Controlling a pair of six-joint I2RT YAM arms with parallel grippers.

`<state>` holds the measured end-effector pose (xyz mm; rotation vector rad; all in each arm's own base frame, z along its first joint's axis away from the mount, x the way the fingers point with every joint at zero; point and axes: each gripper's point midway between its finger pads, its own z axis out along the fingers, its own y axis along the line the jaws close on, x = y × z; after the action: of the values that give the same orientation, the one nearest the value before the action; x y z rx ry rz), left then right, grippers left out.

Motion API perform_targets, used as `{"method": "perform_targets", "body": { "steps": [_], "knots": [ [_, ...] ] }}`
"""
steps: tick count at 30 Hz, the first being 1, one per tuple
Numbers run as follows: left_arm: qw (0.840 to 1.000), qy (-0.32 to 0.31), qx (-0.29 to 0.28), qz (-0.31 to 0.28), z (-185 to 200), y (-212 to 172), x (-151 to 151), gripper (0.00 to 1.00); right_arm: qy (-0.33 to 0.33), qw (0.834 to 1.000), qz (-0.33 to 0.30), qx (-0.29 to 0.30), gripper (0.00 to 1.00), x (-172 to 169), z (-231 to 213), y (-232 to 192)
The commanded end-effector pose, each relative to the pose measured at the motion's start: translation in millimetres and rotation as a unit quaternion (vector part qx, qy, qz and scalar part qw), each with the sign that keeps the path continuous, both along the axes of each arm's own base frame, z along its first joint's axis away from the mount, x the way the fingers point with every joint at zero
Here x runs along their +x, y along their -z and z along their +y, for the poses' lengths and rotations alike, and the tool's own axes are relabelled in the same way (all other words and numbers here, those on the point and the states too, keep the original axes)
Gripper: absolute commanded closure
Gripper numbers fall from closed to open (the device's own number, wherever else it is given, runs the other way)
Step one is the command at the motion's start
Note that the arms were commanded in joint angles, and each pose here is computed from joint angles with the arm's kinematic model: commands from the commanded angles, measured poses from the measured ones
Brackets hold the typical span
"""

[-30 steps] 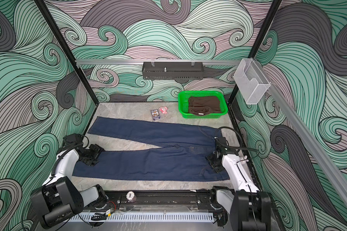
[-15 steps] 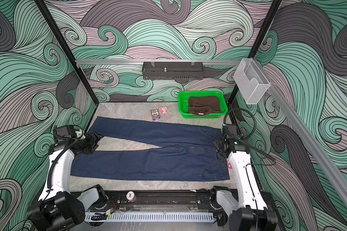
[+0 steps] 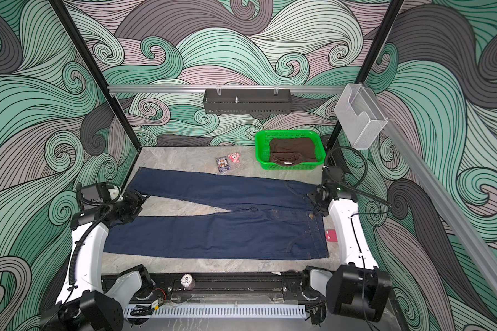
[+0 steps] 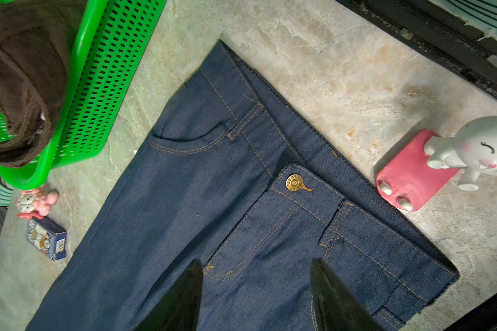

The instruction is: Fold and stack the trousers

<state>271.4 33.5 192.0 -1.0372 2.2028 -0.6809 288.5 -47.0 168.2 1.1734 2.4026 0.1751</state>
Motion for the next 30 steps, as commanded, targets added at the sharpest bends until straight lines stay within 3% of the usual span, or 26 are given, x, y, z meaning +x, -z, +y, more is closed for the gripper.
{"method": "perform_targets", "body": {
  "steps": [1,13,20,25,30],
  "knots": [
    [0.999,-0.020,0.024,-0.014,10.2,-8.6,7.2,0.30,-0.028,0.999,-0.026,0.010,0.39,19.7,1.0,-11.7],
    [0.996,-0.056,0.064,0.018,47.2,-27.8,66.0,0.31,0.003,0.998,-0.025,0.062,0.43,99.4,-26.7,34.0],
    [0.994,-0.069,0.072,0.038,59.5,-15.5,104.3,0.31,0.056,0.992,-0.003,0.111,0.53,138.5,-56.5,73.6],
    [0.991,-0.077,0.086,0.067,67.8,4.4,126.3,0.31,0.129,0.982,0.041,0.129,0.52,143.7,-68.1,88.9],
    [0.988,-0.087,0.102,0.081,76.8,15.1,141.6,0.31,0.188,0.965,0.109,0.145,0.44,142.9,-69.0,93.1]
  ]
}}
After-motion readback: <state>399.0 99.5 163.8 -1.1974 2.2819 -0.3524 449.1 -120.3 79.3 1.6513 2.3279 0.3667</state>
